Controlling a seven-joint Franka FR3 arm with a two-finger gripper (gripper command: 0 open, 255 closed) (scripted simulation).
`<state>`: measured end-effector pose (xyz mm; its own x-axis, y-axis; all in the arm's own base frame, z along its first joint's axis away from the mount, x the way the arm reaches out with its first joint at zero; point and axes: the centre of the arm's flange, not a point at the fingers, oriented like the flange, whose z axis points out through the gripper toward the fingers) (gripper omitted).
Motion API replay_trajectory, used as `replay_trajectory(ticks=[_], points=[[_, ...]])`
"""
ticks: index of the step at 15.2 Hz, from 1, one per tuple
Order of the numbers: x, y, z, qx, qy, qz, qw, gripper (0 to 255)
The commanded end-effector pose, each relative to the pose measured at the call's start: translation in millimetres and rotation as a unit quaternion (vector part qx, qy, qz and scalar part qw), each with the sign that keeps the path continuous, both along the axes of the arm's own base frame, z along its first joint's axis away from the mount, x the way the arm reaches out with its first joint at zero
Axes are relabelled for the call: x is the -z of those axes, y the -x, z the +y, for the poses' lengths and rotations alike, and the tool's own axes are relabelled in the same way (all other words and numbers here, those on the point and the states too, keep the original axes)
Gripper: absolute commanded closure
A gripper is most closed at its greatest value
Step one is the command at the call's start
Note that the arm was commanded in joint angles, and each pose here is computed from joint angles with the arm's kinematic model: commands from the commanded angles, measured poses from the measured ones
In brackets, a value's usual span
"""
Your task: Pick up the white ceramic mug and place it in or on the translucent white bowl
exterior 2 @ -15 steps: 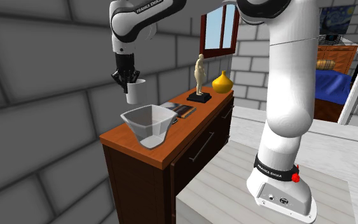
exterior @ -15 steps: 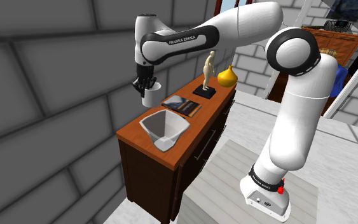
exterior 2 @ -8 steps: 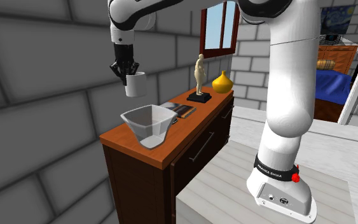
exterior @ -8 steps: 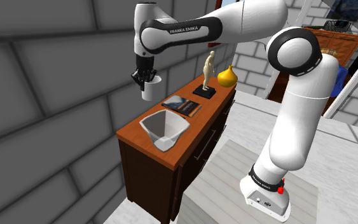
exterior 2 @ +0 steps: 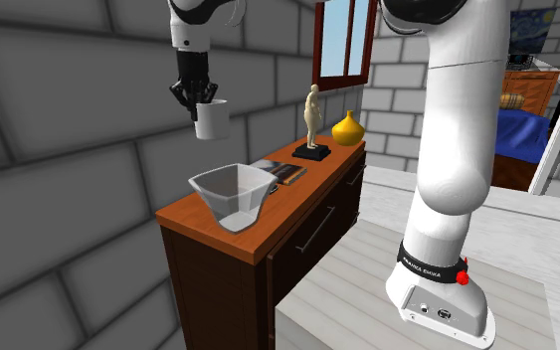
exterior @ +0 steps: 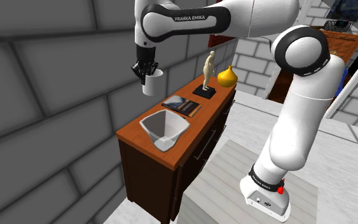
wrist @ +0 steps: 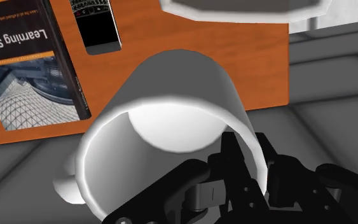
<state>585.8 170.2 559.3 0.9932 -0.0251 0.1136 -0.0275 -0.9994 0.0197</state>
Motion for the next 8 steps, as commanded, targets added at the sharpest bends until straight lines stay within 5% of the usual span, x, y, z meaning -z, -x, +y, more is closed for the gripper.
replay_trajectory(ticks=[1,8], points=[[-3,22,4,0.000,0.000,0.000,1.0000,255],[-17,110,30,0.000,0.000,0.000,1.0000,255]])
